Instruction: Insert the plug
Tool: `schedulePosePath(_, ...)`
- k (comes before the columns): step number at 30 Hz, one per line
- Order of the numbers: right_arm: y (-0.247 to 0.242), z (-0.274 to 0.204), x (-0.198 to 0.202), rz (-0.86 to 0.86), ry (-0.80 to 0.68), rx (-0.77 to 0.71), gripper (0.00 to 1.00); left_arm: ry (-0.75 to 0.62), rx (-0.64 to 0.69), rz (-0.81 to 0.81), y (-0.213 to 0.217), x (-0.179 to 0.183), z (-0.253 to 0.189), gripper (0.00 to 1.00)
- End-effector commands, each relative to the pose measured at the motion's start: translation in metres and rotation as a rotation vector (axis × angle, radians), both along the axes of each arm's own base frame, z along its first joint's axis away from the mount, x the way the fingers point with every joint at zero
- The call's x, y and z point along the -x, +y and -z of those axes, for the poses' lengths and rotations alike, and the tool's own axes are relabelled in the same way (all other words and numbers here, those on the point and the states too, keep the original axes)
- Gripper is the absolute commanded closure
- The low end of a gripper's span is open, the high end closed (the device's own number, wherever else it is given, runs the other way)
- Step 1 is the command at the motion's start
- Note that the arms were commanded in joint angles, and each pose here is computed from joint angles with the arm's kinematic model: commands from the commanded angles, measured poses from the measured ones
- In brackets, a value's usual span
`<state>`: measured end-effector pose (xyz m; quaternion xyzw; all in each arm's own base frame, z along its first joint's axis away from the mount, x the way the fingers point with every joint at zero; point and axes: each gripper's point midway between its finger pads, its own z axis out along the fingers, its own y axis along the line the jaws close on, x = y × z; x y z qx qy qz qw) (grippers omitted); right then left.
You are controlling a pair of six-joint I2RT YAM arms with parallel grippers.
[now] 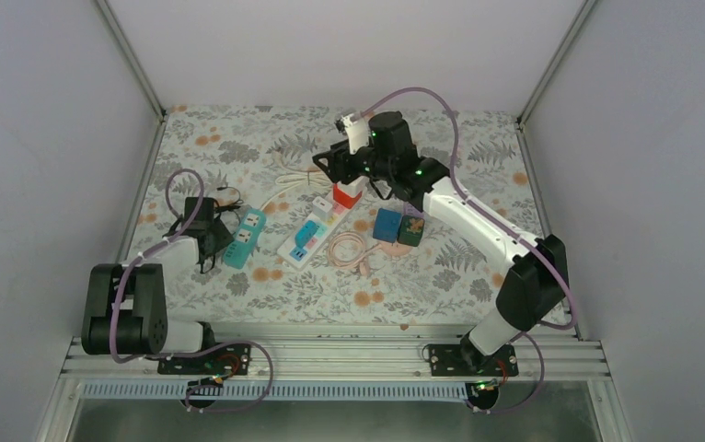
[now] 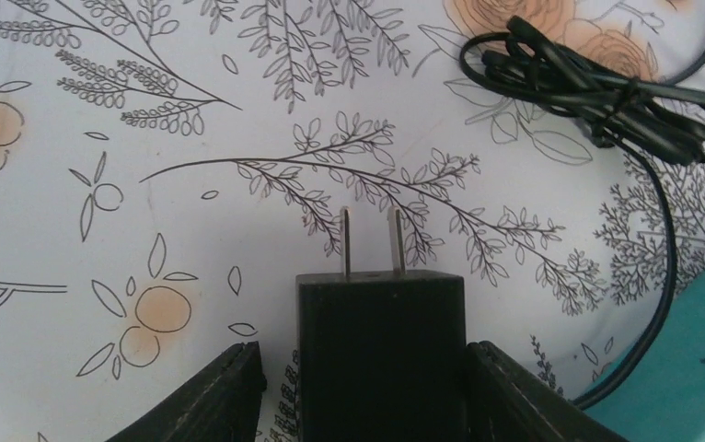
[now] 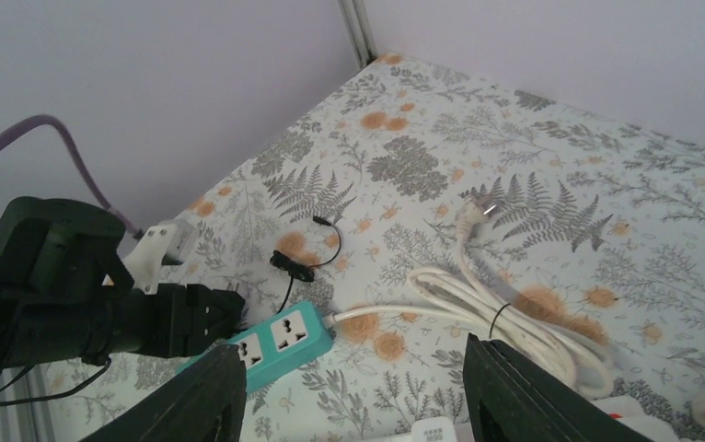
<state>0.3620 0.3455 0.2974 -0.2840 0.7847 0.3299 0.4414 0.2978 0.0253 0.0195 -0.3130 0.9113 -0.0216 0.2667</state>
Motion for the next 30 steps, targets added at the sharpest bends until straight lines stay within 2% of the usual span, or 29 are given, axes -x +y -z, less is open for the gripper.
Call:
schedulePosePath(1, 0.008, -0.01, 0.015, -0.027, -0.015, -0.032, 0.38, 0.069, 0.002, -0.01, 0.002, 0.017, 0.018, 0.46)
schedulePosePath(6, 0.013, -0.007, 0.019, -0.035, -0.012, -0.019, 0.41, 0.051, -0.028, 0.0, 0.005, 0.018, 0.009, 0.47)
schedulePosePath(12, 0.014, -0.005, 0.025, -0.038, -0.004, -0.016, 0.42, 0.003, -0.041, 0.006, 0.006, 0.007, -0.006, 0.7)
schedulePosePath(16, 0.014, -0.003, 0.028, -0.04, -0.002, -0.021, 0.42, -0.055, -0.044, 0.015, 0.005, -0.001, -0.024, 0.74)
schedulePosePath(21, 0.017, 0.002, 0.029, -0.04, 0.035, -0.054, 0.42, -0.254, -0.04, 0.127, -0.015, -0.02, -0.09, 0.74)
schedulePosePath(26, 0.033, -0.002, 0.037, -0.101, 0.136, -0.157, 0.39, -0.573, 0.032, 0.405, -0.069, -0.034, -0.18, 0.73)
schedulePosePath(30, 0.055, -0.011, 0.049, -0.212, 0.233, -0.223, 0.36, -0.787, -0.016, 0.58, -0.107, -0.035, -0.236, 0.73)
